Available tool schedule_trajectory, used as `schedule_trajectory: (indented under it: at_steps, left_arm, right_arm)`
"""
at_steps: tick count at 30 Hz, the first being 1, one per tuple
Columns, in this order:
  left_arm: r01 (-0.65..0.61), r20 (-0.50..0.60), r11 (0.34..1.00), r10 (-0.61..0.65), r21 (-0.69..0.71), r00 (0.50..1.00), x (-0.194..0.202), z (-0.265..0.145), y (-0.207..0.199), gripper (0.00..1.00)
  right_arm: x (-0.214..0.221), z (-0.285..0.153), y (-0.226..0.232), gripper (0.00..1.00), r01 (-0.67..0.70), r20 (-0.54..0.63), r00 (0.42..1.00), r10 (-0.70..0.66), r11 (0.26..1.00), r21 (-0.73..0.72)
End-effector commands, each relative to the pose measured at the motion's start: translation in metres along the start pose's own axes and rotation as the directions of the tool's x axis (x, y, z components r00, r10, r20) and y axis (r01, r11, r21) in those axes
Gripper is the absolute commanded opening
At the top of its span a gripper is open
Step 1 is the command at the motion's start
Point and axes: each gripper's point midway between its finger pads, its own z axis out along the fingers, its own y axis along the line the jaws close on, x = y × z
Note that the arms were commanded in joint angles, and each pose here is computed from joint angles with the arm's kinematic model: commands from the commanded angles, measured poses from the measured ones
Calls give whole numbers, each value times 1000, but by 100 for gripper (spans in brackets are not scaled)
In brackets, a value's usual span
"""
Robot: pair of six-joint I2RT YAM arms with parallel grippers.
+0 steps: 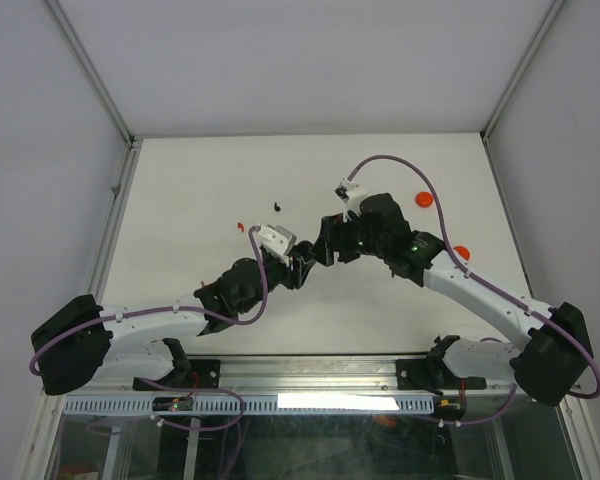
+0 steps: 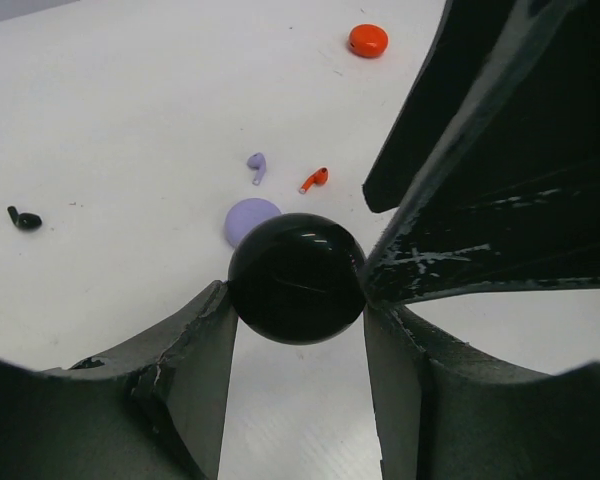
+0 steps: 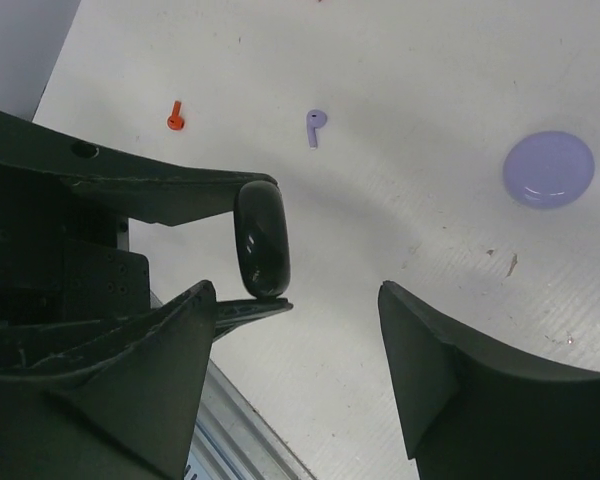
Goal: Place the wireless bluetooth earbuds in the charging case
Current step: Pick up the charging case at the center of the board.
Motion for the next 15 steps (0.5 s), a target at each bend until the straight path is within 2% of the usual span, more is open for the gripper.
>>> schedule_trajectory:
  at_steps: [1,4,15]
  left_arm:
    - [-11,97,997,4,71,995,-23,2,-17,29]
    - [-13,88,997,7,75,996,-20,3,-18,29]
    - [15,87,995,-24,102,996,-19,5,-25,30]
  right_arm:
    - [-27,3,14,67,24,91,996,-22,999,-24]
    - [-27,6,14,63,23,87,996,-20,999,-26]
    - [-20,13,14,38,39,57,998,-37,998,-41]
